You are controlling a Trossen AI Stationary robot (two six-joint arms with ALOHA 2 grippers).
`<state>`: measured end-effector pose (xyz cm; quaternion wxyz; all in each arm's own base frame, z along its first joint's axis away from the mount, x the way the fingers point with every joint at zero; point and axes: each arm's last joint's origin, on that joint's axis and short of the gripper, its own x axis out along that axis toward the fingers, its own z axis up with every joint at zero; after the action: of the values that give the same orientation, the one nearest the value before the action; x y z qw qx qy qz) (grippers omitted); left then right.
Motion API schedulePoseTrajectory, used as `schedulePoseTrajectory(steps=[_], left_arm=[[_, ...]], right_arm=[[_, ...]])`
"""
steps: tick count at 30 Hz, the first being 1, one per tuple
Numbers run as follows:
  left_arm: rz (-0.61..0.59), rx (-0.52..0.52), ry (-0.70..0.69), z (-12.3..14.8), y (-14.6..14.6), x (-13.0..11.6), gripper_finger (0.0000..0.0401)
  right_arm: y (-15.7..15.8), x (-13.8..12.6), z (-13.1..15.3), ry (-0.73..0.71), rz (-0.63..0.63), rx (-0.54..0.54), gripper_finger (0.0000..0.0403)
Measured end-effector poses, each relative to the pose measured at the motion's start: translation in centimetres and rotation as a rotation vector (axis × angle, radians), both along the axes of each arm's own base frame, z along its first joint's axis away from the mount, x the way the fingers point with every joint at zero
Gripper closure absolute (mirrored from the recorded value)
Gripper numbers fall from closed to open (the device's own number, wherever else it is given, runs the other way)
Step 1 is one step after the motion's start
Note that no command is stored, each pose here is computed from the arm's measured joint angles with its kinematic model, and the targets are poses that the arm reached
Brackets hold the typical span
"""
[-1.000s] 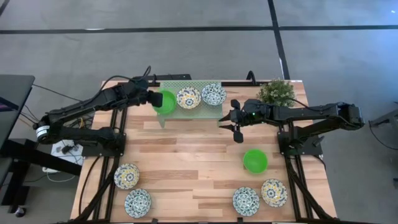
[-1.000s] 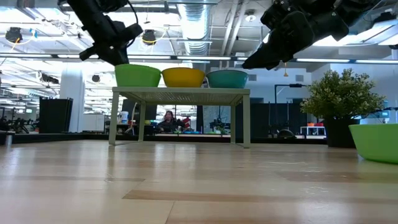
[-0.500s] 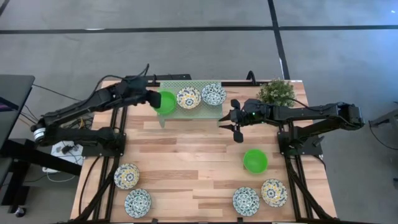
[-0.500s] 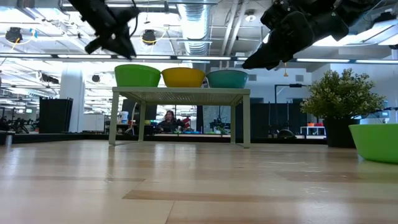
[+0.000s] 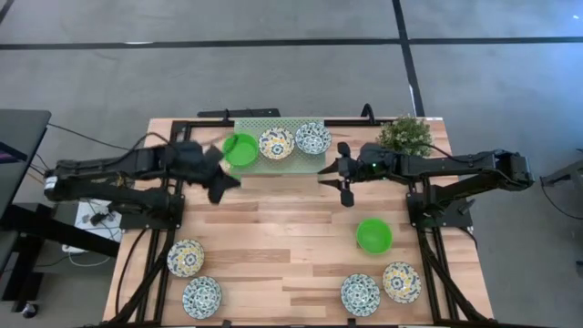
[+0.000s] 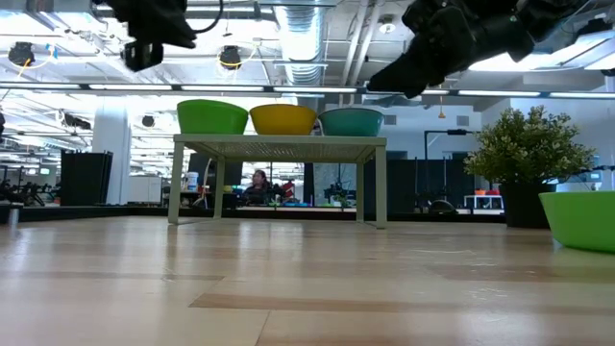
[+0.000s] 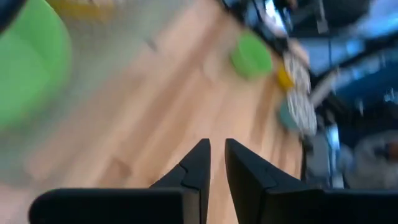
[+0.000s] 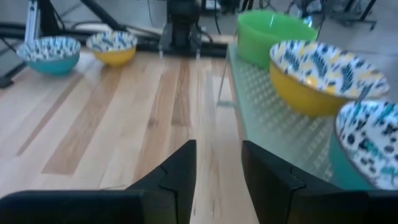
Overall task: Pick & Place Mini bowls
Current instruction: Stack the right yellow patterned bowl on the yellow patterned bowl on the shelf
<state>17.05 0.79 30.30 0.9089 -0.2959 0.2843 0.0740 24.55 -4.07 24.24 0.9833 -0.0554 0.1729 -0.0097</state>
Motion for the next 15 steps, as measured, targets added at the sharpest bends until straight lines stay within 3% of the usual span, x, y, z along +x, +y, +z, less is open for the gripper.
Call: schedulePoseTrajectory(steps=[8,15], left_arm=[[-0.245,-0.006,0.140,-4.2,-4.0,0.6,0.0347],[-0.326,0.046,0.227,-6.9,-5.5,2.0,0.0338]], right_arm=[[0.1,0.0,-0.2,0.019,0.004,0.004,0.0280],[1.3,-0.1,-0.4,0.055,0.017,0.100,0.0280]])
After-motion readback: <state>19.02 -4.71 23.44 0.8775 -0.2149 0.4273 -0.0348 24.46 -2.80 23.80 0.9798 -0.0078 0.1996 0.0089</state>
